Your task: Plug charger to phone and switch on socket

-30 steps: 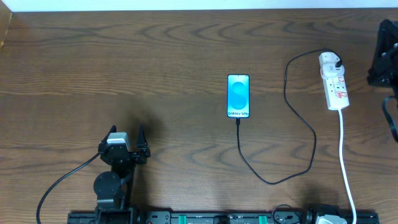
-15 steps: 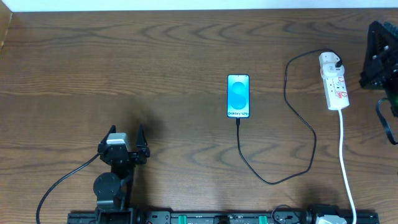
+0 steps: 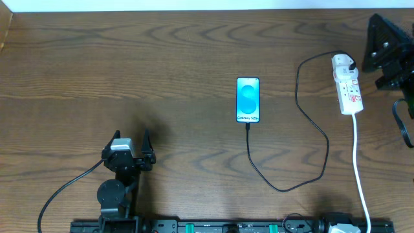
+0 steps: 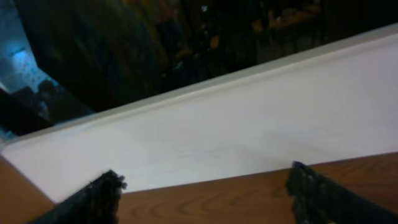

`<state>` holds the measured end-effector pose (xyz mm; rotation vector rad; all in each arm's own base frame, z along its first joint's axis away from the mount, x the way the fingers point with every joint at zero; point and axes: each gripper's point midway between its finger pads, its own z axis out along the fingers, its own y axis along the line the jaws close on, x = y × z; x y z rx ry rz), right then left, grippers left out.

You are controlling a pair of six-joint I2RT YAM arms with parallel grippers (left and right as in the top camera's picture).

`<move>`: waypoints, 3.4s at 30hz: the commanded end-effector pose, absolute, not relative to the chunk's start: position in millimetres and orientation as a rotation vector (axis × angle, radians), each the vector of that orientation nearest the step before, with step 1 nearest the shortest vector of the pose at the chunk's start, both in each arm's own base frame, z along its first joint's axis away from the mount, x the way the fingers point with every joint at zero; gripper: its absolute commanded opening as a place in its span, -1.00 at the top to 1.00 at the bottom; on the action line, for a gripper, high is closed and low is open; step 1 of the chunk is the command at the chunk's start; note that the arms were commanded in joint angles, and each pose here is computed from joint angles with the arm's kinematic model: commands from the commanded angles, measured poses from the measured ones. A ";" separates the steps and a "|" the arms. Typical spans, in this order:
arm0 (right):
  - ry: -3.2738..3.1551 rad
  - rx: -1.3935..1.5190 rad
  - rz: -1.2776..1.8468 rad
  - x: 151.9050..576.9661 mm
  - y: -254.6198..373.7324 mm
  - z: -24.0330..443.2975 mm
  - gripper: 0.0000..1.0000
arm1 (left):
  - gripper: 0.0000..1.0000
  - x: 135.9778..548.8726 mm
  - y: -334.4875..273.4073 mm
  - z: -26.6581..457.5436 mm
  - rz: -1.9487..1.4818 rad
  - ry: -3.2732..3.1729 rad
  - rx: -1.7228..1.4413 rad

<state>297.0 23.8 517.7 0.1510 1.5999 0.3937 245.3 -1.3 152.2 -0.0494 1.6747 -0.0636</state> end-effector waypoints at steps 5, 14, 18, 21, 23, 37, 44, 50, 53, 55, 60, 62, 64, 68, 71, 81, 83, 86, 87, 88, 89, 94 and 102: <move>1.719 0.166 0.393 291.4 26.3 489.0 -0.99 | -0.49 244.1 -4.1 138.4 -0.070 1.719 -0.032; 2.016 0.240 0.388 270.1 26.7 418.7 -0.99 | -0.49 244.1 -4.1 138.4 -0.070 1.719 -0.032; 1.997 0.235 0.389 272.1 26.6 423.0 -0.98 | -0.49 244.1 -4.1 138.4 -0.070 1.719 -0.032; 1.890 0.208 0.391 281.7 26.5 447.7 -0.98 | -0.49 244.1 -4.1 138.4 -0.070 1.719 -0.032; 1.767 0.176 0.396 289.3 26.9 477.3 -0.99 | -0.49 244.1 -4.1 138.4 -0.070 1.719 -0.032; 1.340 0.032 0.426 284.2 35.4 583.1 -0.98 | -0.50 244.1 -4.1 138.4 -0.070 1.719 -0.032; 1.334 0.030 0.425 281.4 35.4 584.9 -0.98 | -0.50 244.1 -4.1 138.4 -0.070 1.719 -0.032; 1.326 0.029 0.424 267.2 35.5 587.4 -0.99 | -0.50 244.1 -4.1 138.4 -0.070 1.719 -0.032; 1.317 0.027 0.424 249.1 35.9 589.7 -0.99 | -0.50 244.1 -4.1 138.4 -0.070 1.719 -0.032; 1.304 0.023 0.423 233.4 36.2 592.3 -0.99 | -0.50 244.1 -4.1 138.4 -0.070 1.719 -0.032; 1.253 -0.007 0.394 188.2 37.0 600.0 -0.98 | -0.49 244.1 -4.1 138.4 -0.070 1.719 -0.032; 1.239 -0.026 0.369 169.8 37.2 599.8 -0.99 | -0.50 244.1 -4.1 138.4 -0.070 1.719 -0.032; 1.232 -0.043 0.346 154.0 37.5 597.8 -0.99 | -0.49 244.1 -4.1 138.4 -0.070 1.719 -0.032; 1.193 -0.054 0.338 125.0 38.1 597.1 -0.98 | -0.49 244.1 -4.1 138.4 -0.070 1.719 -0.032; 1.169 -0.058 0.335 108.9 38.3 593.0 -0.99 | -0.50 244.1 -4.1 138.4 -0.070 1.719 -0.032; 1.108 -0.008 0.248 86.4 29.1 573.0 -0.98 | -0.50 244.1 -4.1 138.4 -0.070 1.719 -0.032; 1.086 0.032 0.199 80.0 22.5 570.2 -0.99 | -0.50 244.1 -4.1 138.4 -0.070 1.719 -0.032; 1.053 0.070 0.135 65.1 18.5 562.5 -0.98 | -0.49 244.1 -4.1 138.4 -0.070 1.719 -0.032; 1.046 0.074 0.124 61.3 18.6 560.2 -0.98 | -0.49 244.1 -4.1 138.4 -0.070 1.719 -0.032; 1.034 0.080 0.108 55.6 18.9 556.9 -0.99 | -0.50 244.1 -4.1 138.4 -0.070 1.719 -0.032; 1.023 0.084 0.094 50.4 19.5 553.8 -0.98 | -0.49 244.1 -4.1 138.4 -0.070 1.719 -0.032; 0.959 0.112 0.027 29.0 20.2 545.2 -0.98 | -0.50 244.1 -4.1 138.4 -0.070 1.719 -0.032; 0.968 -0.065 -0.041 24.2 37.3 540.7 -0.98 | -0.50 244.1 -4.1 138.4 -0.070 1.719 -0.032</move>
